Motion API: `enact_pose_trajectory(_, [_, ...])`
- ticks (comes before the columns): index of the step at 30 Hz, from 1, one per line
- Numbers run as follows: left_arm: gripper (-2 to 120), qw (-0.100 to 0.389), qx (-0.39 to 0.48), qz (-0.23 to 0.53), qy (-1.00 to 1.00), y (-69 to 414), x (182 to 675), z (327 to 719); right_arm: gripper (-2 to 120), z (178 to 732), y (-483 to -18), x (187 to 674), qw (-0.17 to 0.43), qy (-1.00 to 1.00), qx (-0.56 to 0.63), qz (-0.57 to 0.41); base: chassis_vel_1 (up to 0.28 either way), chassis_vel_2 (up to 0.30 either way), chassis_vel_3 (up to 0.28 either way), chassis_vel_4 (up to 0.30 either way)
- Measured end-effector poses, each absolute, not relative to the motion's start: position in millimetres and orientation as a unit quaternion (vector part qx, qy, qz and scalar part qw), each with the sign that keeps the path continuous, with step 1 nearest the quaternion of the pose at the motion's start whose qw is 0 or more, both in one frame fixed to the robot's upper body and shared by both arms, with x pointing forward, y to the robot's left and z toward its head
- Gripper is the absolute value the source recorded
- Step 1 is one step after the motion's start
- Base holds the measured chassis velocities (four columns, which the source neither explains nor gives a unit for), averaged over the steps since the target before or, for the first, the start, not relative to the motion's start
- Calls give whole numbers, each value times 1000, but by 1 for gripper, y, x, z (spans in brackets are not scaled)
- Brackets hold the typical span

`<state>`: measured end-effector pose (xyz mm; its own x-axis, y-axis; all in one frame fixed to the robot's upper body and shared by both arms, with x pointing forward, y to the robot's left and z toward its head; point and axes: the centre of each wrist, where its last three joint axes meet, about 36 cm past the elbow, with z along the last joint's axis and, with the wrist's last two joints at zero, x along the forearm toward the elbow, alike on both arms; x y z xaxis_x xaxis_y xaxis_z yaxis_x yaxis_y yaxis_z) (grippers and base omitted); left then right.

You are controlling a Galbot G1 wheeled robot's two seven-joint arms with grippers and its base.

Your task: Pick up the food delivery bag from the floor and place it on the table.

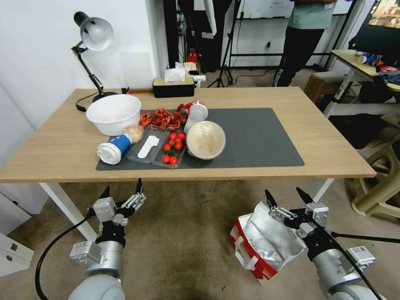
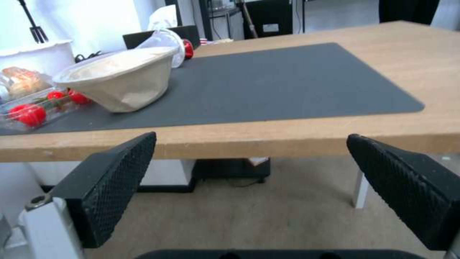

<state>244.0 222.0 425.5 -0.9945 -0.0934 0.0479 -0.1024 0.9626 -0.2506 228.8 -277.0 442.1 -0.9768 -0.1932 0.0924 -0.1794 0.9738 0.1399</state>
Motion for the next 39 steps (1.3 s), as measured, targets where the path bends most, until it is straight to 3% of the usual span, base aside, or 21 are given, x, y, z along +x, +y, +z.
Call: enact_pose_trajectory(39, [100,15,41,111,-993,222,241,411,100,428,-273,231,48,-989,101,-95,0,0,0,0])
